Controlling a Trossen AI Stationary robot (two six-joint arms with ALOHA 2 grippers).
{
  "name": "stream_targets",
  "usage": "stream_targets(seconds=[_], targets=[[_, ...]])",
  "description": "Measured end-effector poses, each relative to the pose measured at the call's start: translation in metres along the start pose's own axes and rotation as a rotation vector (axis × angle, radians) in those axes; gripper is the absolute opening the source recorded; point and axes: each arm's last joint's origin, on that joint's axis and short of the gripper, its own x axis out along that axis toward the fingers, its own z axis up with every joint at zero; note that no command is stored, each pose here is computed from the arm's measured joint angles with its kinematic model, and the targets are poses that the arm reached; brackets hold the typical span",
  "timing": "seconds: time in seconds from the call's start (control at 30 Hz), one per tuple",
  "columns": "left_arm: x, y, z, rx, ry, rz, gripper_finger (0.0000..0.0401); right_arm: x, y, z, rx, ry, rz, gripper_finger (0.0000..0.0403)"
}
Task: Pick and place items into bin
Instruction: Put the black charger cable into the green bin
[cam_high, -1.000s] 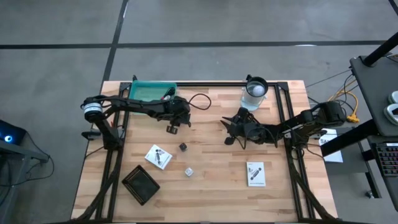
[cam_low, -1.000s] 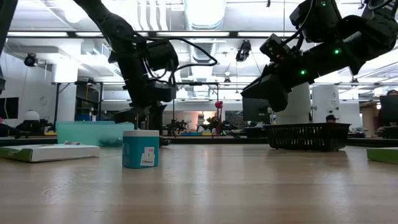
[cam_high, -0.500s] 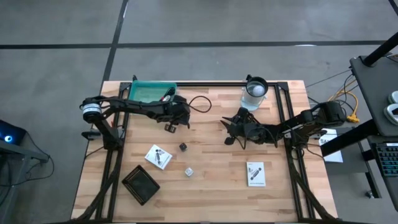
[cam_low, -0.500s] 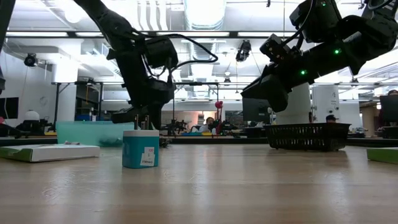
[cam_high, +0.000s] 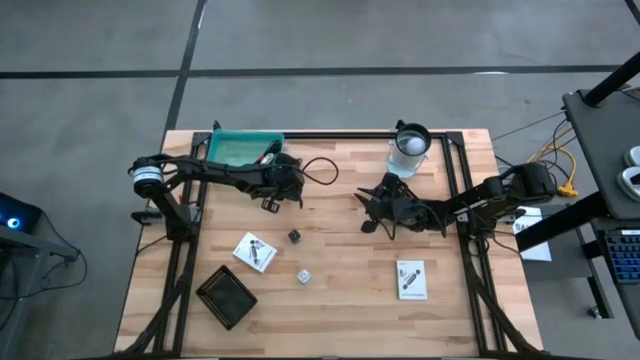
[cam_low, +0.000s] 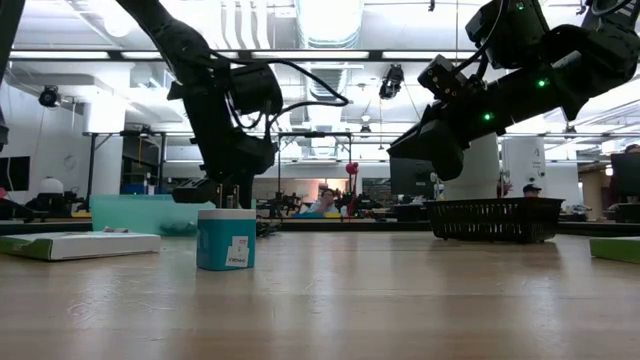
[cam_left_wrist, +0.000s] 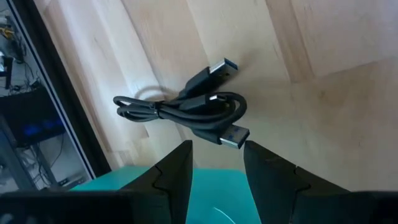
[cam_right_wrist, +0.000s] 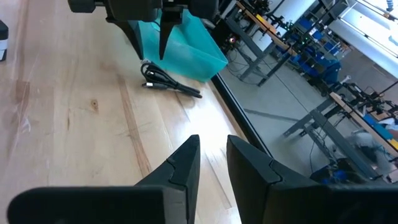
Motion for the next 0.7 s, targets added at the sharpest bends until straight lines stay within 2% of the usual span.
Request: stream_targets(seconds=[0.23, 0.57, 0.7], targets=[[0.001, -0.003, -0.003, 0.010, 0.020, -0.011, 0.0127, 0.000, 0.000, 0.000, -0.002, 0.001, 0.000, 0.0068], [0.013, -0.010, -0.004, -0.004, 0.017, 0.032, 0.0128, 0.000, 0.000, 0.000, -0.003, 0.003, 0.002, 0.0068], [0.022, -0.012, -0.001, 0.025, 0.031, 0.053, 0.0128, 0.000, 0.000, 0.000, -0.004, 0.003, 0.001, 0.0068]])
